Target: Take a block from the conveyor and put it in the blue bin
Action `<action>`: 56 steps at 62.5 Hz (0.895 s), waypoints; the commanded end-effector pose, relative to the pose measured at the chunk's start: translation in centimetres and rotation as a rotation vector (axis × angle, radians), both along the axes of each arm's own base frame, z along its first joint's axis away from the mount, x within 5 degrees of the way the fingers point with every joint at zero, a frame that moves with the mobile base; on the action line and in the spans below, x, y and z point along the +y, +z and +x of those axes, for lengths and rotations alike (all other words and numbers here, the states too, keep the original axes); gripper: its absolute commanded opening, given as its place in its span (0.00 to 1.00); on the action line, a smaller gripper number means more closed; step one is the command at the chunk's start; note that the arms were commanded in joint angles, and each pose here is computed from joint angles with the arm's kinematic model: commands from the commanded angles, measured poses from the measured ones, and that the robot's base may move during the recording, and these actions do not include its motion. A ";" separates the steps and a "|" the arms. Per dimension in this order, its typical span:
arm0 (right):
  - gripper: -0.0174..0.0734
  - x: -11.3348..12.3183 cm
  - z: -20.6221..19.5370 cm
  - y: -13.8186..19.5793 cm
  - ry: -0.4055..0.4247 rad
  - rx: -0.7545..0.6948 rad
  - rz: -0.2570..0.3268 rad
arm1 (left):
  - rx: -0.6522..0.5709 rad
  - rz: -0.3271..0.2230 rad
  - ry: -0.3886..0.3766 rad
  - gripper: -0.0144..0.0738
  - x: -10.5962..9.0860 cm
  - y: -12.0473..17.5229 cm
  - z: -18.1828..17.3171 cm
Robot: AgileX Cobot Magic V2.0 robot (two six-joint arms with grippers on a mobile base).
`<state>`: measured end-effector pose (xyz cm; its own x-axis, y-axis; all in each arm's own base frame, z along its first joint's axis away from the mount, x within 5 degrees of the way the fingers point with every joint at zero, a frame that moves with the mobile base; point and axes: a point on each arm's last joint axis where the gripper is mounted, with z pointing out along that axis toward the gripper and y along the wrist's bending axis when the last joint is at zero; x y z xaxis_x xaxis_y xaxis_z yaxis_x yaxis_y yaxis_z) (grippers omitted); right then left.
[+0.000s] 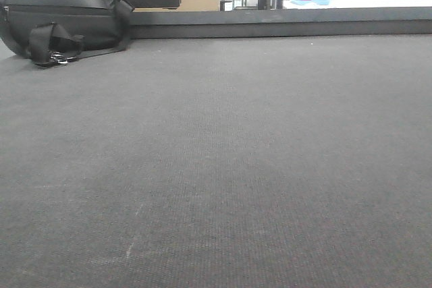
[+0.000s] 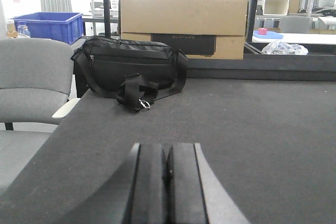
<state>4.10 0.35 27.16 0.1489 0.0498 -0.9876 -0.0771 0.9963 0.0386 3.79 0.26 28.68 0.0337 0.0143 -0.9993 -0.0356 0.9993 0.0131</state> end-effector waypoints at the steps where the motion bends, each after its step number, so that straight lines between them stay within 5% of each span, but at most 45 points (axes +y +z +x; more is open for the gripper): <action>1: 0.01 0.2 0.0 0.9 0.019 0.112 0.028 | 0.077 -0.006 0.010 0.04 0.1 1.8 0.3; 15: 0.01 0.7 3.4 1.8 0.045 0.521 0.009 | 0.409 -0.014 0.025 0.04 0.3 4.5 5.2; 29: 0.01 1.0 8.5 2.8 0.058 0.892 -0.044 | 0.900 -0.039 0.039 0.04 0.4 3.5 11.9; 35: 0.01 1.0 10.3 3.2 0.076 1.006 -0.111 | 1.006 -0.040 0.042 0.04 0.4 3.1 14.3; 56: 0.01 1.5 15.7 3.2 0.085 1.302 -0.073 | 1.175 -0.048 0.042 0.04 0.4 0.1 18.9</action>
<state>19.06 1.94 30.59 -0.8732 -0.0625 -0.4833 -0.1099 0.9915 0.0702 22.26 0.66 29.03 -0.9007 -0.0334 -0.4332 -0.0523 0.9981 0.0316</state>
